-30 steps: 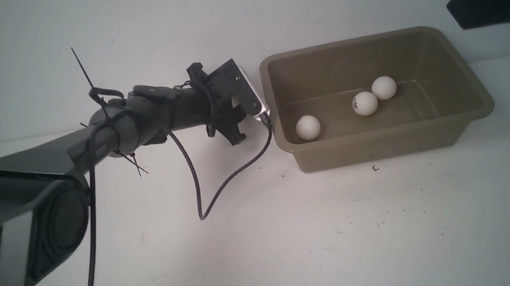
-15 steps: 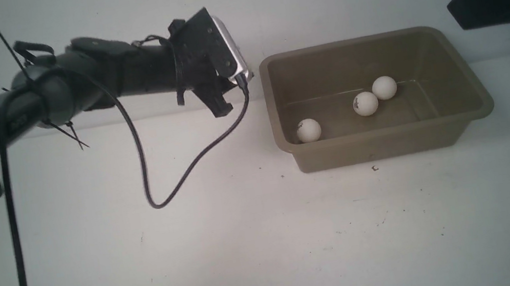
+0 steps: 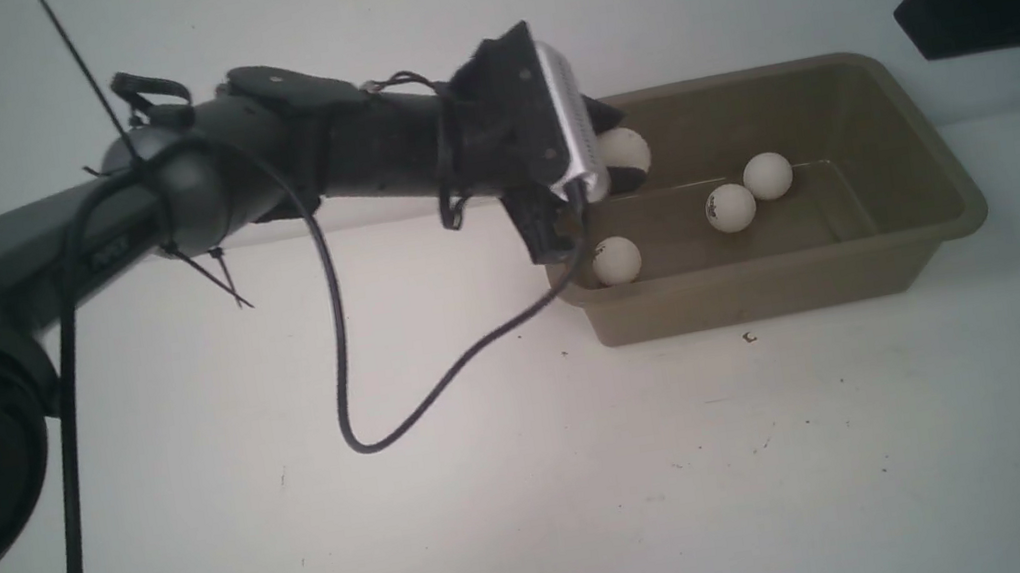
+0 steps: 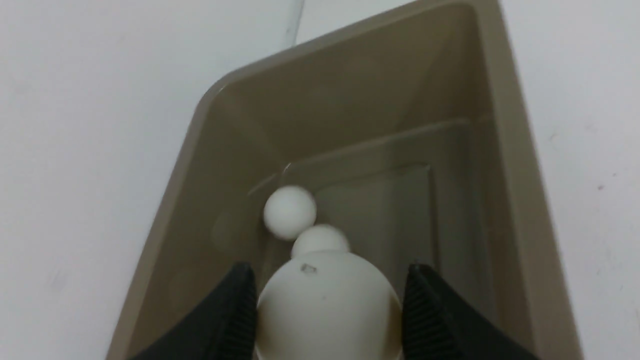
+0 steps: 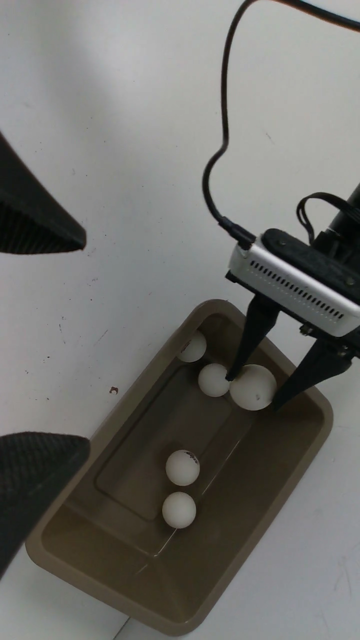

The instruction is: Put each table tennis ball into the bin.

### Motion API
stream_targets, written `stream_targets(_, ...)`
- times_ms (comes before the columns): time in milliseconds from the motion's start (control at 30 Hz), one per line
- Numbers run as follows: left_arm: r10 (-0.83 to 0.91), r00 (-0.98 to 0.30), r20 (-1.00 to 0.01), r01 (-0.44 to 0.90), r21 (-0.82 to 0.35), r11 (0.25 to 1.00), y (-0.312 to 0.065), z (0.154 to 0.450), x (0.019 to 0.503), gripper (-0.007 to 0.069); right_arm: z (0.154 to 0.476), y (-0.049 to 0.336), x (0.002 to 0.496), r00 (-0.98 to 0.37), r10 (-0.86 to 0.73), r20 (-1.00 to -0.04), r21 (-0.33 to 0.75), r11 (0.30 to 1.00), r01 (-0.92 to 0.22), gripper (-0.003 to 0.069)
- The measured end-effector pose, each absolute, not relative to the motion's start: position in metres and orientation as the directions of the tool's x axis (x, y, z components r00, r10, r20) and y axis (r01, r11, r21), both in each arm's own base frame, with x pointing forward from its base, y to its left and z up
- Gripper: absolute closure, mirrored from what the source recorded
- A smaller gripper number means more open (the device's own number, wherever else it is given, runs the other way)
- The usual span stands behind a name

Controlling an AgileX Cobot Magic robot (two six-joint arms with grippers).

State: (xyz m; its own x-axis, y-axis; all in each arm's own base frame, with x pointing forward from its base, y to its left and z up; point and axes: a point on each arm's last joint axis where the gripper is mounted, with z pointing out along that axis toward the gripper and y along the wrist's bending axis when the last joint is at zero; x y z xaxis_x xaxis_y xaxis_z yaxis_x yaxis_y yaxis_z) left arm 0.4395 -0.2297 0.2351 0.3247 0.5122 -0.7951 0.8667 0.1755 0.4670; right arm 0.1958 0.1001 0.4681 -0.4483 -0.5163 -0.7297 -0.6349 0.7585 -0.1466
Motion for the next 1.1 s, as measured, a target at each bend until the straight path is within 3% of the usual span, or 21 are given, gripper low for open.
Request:
stream_targets(400,0.545,0.258,-0.797,0.886,0.421,0.196,-0.239,0.200,0.446,0.0291,0.468,0.100,0.196,-0.446,-0.519,-0.729,-0.149,0.757,-0.637,0.0219)
stream_targets(533,0.514,0.215,-0.830,0.894,0.379,0.238,-0.240,0.199,0.447,0.0179,0.468,0.100,0.196,-0.446,-0.519,-0.729,-0.149,0.756,-0.637,0.0219)
stream_targets(567,0.489,0.187,-0.852,0.894,0.354,0.275,-0.240,0.201,0.449,0.0107,0.468,0.100,0.196,-0.446,-0.520,-0.729,-0.150,0.757,-0.636,0.0219)
stream_targets(633,0.440,0.131,-0.888,0.886,0.304,0.350,-0.240,0.205,0.452,0.0034,0.468,0.100,0.196,-0.446,-0.522,-0.728,-0.154,0.757,-0.635,0.0219)
stream_targets(833,0.395,0.052,-0.917,0.861,0.242,0.448,-0.237,0.212,0.456,-0.0013,0.468,0.098,0.197,-0.443,-0.532,-0.722,-0.173,0.759,-0.628,0.0219)
stream_targets(1000,0.352,0.055,-0.935,0.823,0.241,0.514,-0.226,0.260,0.449,0.0034,0.470,0.095,0.197,-0.428,-0.539,-0.726,-0.208,0.764,-0.610,0.0219)
stream_targets(1100,0.295,0.083,-0.952,0.796,0.241,0.555,-0.200,0.317,0.438,0.0082,0.486,0.087,0.190,-0.334,-0.517,-0.788,-0.278,0.783,-0.557,0.0219)
